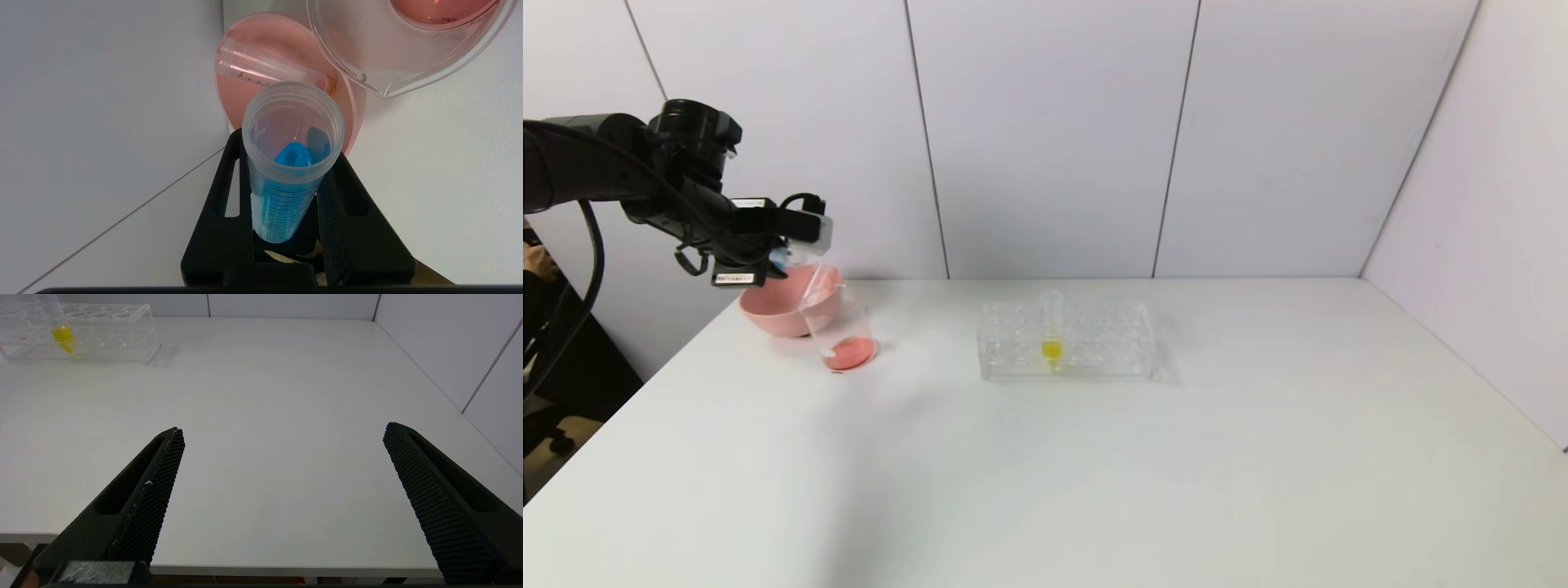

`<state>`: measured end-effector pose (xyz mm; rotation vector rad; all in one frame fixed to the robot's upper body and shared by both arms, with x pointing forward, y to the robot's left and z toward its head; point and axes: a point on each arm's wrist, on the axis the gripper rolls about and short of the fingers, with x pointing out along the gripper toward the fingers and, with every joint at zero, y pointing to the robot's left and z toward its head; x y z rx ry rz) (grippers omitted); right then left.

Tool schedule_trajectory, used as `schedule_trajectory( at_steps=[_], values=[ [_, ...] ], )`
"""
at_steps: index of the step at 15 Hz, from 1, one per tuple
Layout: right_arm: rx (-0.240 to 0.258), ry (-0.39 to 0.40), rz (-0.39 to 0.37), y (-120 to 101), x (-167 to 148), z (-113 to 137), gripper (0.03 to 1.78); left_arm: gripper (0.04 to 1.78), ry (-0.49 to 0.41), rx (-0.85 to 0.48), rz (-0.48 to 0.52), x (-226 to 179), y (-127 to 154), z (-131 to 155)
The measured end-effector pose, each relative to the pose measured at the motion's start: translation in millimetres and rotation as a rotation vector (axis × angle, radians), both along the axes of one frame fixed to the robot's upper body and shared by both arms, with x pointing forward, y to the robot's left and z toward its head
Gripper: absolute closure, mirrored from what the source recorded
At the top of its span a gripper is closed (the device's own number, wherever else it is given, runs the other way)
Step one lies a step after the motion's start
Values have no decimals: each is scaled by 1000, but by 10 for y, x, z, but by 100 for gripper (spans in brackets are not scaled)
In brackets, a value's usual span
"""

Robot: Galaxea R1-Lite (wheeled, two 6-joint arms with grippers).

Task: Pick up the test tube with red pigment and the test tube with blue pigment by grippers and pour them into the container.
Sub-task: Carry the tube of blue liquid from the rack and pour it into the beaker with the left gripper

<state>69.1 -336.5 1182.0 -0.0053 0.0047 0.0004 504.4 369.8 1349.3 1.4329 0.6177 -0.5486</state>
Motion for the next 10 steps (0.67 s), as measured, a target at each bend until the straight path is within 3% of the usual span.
schedule_trajectory(
  at_steps=[10],
  values=[
    [0, 0, 0, 0, 0, 0, 4, 136, 28, -4, 11, -34, -8, -6]
  ],
)
